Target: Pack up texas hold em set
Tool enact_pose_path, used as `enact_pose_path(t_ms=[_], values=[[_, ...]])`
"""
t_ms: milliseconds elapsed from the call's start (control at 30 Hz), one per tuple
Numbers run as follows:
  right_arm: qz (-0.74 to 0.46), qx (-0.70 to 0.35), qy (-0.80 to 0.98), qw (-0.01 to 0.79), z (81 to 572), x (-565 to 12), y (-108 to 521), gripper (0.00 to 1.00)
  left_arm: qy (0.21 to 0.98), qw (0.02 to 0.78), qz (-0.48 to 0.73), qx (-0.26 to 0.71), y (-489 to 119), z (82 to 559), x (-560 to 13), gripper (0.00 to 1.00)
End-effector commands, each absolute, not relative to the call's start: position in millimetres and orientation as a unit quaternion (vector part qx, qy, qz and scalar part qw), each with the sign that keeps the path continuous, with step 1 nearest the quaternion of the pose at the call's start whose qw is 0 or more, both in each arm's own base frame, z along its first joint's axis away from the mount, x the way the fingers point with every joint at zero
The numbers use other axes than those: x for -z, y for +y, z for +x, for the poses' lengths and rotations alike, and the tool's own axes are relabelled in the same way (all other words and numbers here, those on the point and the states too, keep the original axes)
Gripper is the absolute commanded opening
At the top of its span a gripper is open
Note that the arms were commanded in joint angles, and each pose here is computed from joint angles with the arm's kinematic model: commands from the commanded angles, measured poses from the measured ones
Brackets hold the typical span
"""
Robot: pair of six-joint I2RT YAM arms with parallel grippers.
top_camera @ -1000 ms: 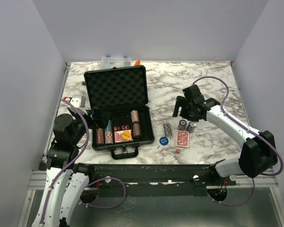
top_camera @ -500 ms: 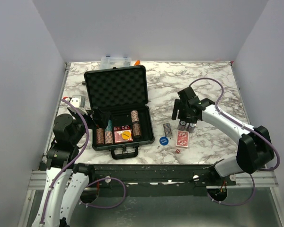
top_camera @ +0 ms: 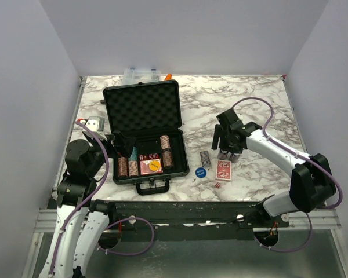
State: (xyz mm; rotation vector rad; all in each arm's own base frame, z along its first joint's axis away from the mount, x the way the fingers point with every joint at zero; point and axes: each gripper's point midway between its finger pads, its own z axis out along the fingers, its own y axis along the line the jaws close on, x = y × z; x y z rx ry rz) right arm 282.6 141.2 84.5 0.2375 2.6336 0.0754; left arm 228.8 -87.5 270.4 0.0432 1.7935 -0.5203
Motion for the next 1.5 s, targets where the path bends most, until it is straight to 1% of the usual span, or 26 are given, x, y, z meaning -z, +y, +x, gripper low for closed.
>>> enact_pose_path(t_ms=[0, 67, 100, 133, 267, 300, 333, 400, 533, 567, 633, 800, 900, 1000, 1267, 1467], values=[[0.086, -0.017, 0.968, 0.233, 275, -71, 139, 0.73, 0.768, 0.596, 0.024, 0.233, -91, 228, -271, 0.97], [0.085, -0.017, 0.969, 0.231, 275, -69, 140, 0.72, 0.768, 0.597, 0.024, 0.232, -91, 228, -271, 0.97], [0.084, -0.016, 0.969, 0.23, 275, -67, 140, 0.69, 0.767, 0.597, 0.025, 0.232, -91, 228, -271, 0.97], [0.084, -0.015, 0.97, 0.229, 275, -66, 140, 0.68, 0.768, 0.597, 0.025, 0.232, -91, 228, -271, 0.97], [0.08, -0.013, 0.971, 0.225, 276, -63, 143, 0.59, 0.768, 0.597, 0.025, 0.232, -91, 228, -271, 0.97], [0.079, -0.014, 0.971, 0.224, 276, -63, 144, 0.54, 0.767, 0.597, 0.024, 0.232, -91, 228, -271, 0.97], [0.079, -0.012, 0.971, 0.224, 276, -62, 143, 0.51, 0.768, 0.597, 0.025, 0.232, -91, 228, -271, 0.97], [0.079, -0.009, 0.972, 0.223, 276, -61, 143, 0.51, 0.768, 0.597, 0.024, 0.232, -91, 228, -271, 0.97], [0.079, -0.007, 0.972, 0.223, 278, -62, 143, 0.21, 0.767, 0.601, 0.002, 0.225, -86, 230, -272, 0.99], [0.077, -0.006, 0.972, 0.222, 278, -62, 144, 0.16, 0.765, 0.603, -0.011, 0.228, -84, 230, -275, 0.99], [0.076, -0.006, 0.972, 0.223, 279, -66, 144, 0.11, 0.756, 0.604, -0.03, 0.252, -88, 227, -285, 0.99], [0.075, -0.006, 0.966, 0.245, 290, -96, 146, 0.07, 0.73, 0.596, -0.153, 0.298, -79, 224, -308, 0.99], [0.075, -0.022, 0.96, 0.271, 300, -121, 151, 0.05, 0.719, 0.58, -0.186, 0.335, -84, 216, -328, 0.99], [0.071, -0.068, 0.95, 0.297, 311, -143, 167, 0.01, 0.714, 0.566, -0.211, 0.355, -85, 209, -346, 0.99], [0.028, -0.227, 0.921, 0.317, 317, -181, 225, 0.01, 0.689, 0.541, -0.241, 0.417, -94, 191, -384, 0.99], [0.011, -0.244, 0.913, 0.326, 329, -183, 240, 0.01, 0.674, 0.551, -0.254, 0.421, -90, 192, -404, 0.99]])
